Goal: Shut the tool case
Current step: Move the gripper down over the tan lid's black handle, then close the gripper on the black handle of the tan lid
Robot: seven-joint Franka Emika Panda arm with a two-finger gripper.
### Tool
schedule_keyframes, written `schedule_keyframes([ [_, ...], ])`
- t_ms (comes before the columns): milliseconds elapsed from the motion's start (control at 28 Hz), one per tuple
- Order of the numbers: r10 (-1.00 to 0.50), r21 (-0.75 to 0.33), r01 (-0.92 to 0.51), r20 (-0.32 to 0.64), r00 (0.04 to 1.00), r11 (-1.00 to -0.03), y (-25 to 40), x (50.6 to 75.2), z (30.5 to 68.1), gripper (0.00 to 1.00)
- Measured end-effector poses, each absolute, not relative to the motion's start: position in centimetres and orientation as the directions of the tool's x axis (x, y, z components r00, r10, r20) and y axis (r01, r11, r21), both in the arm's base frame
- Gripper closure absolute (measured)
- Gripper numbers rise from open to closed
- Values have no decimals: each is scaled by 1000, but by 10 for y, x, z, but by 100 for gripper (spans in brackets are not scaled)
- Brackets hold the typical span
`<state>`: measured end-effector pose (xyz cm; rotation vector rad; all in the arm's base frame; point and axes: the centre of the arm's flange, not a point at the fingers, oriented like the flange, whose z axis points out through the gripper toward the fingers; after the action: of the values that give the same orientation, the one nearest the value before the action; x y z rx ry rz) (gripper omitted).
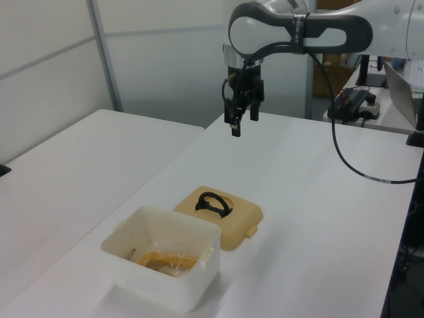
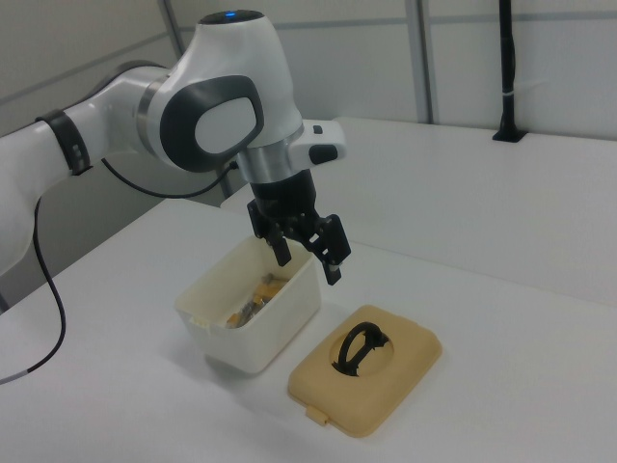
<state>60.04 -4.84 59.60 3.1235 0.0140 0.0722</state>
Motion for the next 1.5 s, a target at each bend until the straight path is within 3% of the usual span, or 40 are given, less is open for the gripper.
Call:
schedule_keyframes([
  [786,20,24,19,27,999,-1000,-45,645,517,0],
  [1179,53,58,53,-1,999,-997,-30,672,448,0],
  [1500,-29,118,-33,36,999,-992,1,690,402,0],
])
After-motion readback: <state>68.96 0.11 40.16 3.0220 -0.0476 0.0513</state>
